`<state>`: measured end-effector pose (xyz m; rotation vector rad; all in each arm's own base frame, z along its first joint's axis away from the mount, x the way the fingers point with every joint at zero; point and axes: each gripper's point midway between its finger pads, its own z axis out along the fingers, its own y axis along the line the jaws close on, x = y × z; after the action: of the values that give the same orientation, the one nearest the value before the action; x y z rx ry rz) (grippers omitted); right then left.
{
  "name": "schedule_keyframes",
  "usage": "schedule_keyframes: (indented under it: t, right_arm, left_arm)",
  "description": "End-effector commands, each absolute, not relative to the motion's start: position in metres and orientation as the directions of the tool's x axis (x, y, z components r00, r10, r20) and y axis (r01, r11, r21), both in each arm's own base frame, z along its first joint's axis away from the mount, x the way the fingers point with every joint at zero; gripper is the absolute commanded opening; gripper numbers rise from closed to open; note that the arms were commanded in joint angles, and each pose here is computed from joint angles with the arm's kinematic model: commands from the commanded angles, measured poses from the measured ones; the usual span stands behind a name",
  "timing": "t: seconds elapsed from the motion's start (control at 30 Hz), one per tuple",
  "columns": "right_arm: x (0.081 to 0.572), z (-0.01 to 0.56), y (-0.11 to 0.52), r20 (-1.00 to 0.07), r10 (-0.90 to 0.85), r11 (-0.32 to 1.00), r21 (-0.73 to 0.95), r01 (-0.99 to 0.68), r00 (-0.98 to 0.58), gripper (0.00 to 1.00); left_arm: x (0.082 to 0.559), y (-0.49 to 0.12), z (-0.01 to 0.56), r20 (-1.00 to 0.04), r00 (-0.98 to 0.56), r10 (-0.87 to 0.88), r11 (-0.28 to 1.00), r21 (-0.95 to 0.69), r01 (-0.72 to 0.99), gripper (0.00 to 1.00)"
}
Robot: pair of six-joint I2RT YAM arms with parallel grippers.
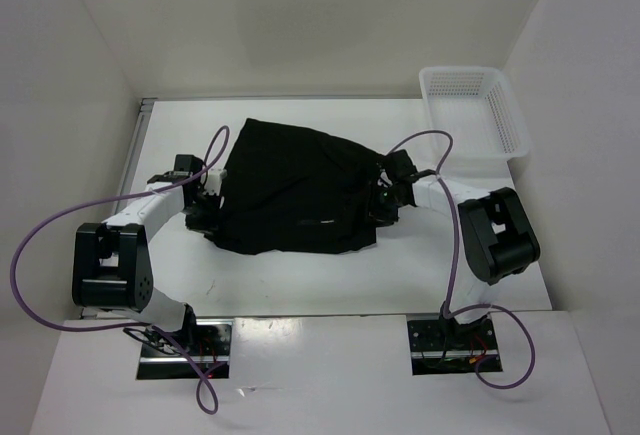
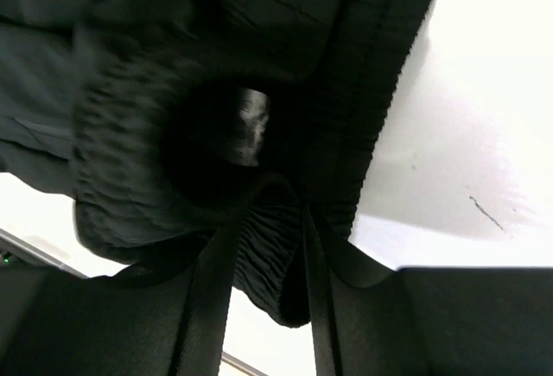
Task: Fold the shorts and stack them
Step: Flatten the shorts out
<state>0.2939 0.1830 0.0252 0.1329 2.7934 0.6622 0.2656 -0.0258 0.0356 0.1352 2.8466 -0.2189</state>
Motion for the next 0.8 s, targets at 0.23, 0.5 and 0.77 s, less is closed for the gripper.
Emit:
schedule_keyframes:
  t: [0.23,0.5,0.77]
  right_arm:
    - [0.263,0.015,0.188,-0.145,0.099,0.886,0.463,0.021,-0.985,0.44]
    - [0.252,-0.004,0.192,-0.041,0.096,0.881,0.468,0.065,-0.995,0.32]
    - [0.259,0.024,0.192,-0.101,0.079,0.879,0.477,0.021,-0.992,0.00]
  left_arm:
    - [0.267,-0.028,0.042,-0.317,-0.945,0.077,0.981,-0.143,0.128,0.04]
    - [0.264,-0.030,0.040,-0.309,-0.948,0.077,0.980,-0.153,0.129,0.02]
    - [0.264,-0.033,0.040,-0.311,-0.947,0.076,0.976,-0.170,0.134,0.00]
